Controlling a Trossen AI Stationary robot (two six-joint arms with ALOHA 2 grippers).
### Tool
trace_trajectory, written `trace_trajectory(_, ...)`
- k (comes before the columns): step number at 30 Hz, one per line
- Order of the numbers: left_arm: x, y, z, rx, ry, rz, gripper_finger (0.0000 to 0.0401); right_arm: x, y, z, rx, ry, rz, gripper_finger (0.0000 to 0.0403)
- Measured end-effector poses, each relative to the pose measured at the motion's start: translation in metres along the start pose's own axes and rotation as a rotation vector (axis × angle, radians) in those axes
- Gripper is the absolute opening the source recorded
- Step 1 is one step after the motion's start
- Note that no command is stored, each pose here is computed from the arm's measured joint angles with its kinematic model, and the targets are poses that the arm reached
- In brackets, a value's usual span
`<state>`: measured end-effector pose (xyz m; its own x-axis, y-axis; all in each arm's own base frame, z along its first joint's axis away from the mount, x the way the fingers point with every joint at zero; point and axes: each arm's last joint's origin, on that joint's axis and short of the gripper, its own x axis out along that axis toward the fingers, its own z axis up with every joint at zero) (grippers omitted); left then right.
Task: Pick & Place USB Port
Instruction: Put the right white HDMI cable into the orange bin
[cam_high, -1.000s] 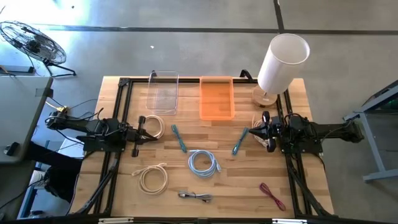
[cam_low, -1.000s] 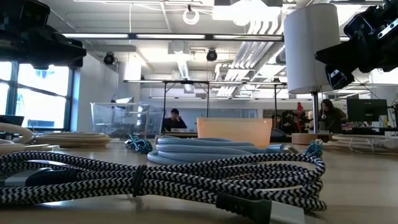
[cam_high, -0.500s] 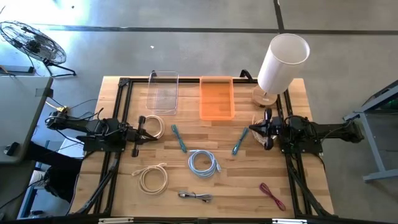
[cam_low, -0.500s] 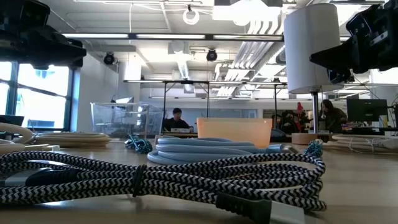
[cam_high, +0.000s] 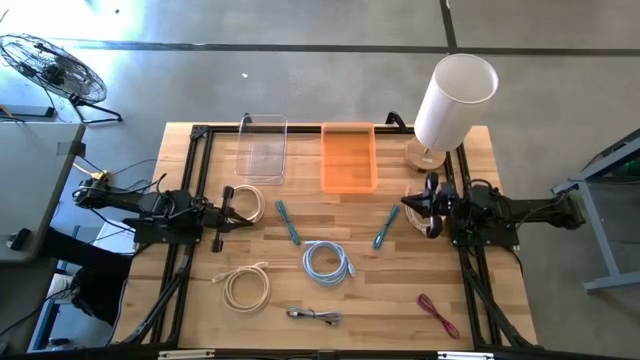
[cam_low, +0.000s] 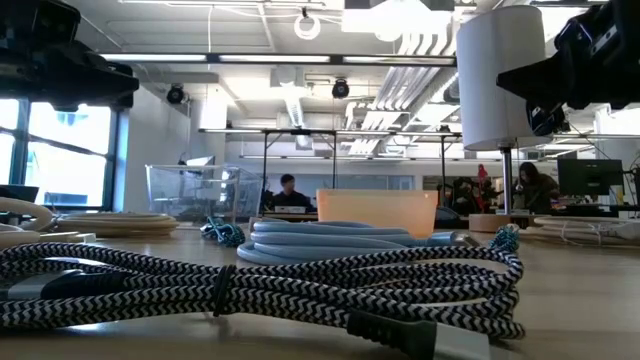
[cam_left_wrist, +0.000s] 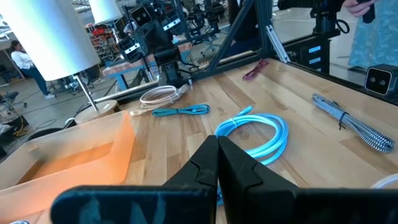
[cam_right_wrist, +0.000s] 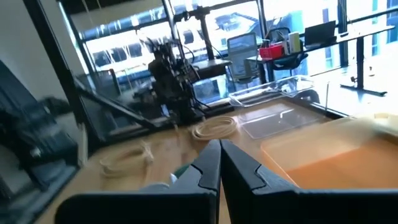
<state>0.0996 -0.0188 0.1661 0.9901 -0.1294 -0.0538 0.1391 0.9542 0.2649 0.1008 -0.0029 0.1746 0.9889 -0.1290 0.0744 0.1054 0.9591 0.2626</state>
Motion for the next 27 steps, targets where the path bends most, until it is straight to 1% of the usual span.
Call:
trace_trajectory(5, 0.0, 0.0, 0.0, -0.004, 0.0, 0.0, 0.0, 0.0, -0.0001, -0.0003, 0.038, 0.003, -0.001, 0.0002)
trace_trajectory(8, 0.0, -0.0001, 0.0001, -0.051, -0.002, -0.005, 0.0, 0.0, -0.0004, -0.0001, 0.084, -0.002, -0.012, 0.0003)
trace_trajectory(11, 0.0, -0.0007, 0.0001, -0.108, -0.004, -0.022, 0.0, 0.0, -0.0005, -0.0003, 0.067, -0.001, -0.016, 0.0003)
trace_trajectory(14, 0.0, -0.0005, 0.0001, -0.137, -0.003, -0.017, 0.0, 0.0, -0.0015, -0.0014, 0.056, 0.005, -0.041, 0.0002)
trace_trajectory(18, 0.0, 0.001, 0.0003, -0.149, 0.0, 0.031, 0.0, 0.0, -0.002, -0.0024, 0.053, 0.015, -0.05, 0.0003)
trace_trajectory(22, 0.0, 0.001, 0.0003, -0.236, -0.002, 0.031, 0.0, -0.0001, -0.0026, -0.0035, 0.048, 0.023, -0.066, 0.0002)
trace_trajectory(25, 0.0, 0.0011, 0.0002, -0.244, -0.001, 0.037, 0.0, 0.0001, -0.0027, -0.0038, 0.053, 0.025, -0.069, 0.0002)
trace_trajectory(27, 0.0, 0.0018, 0.0002, -0.244, 0.0, 0.058, 0.0, 0.0001, -0.0027, -0.0037, 0.081, 0.024, -0.069, 0.0001)
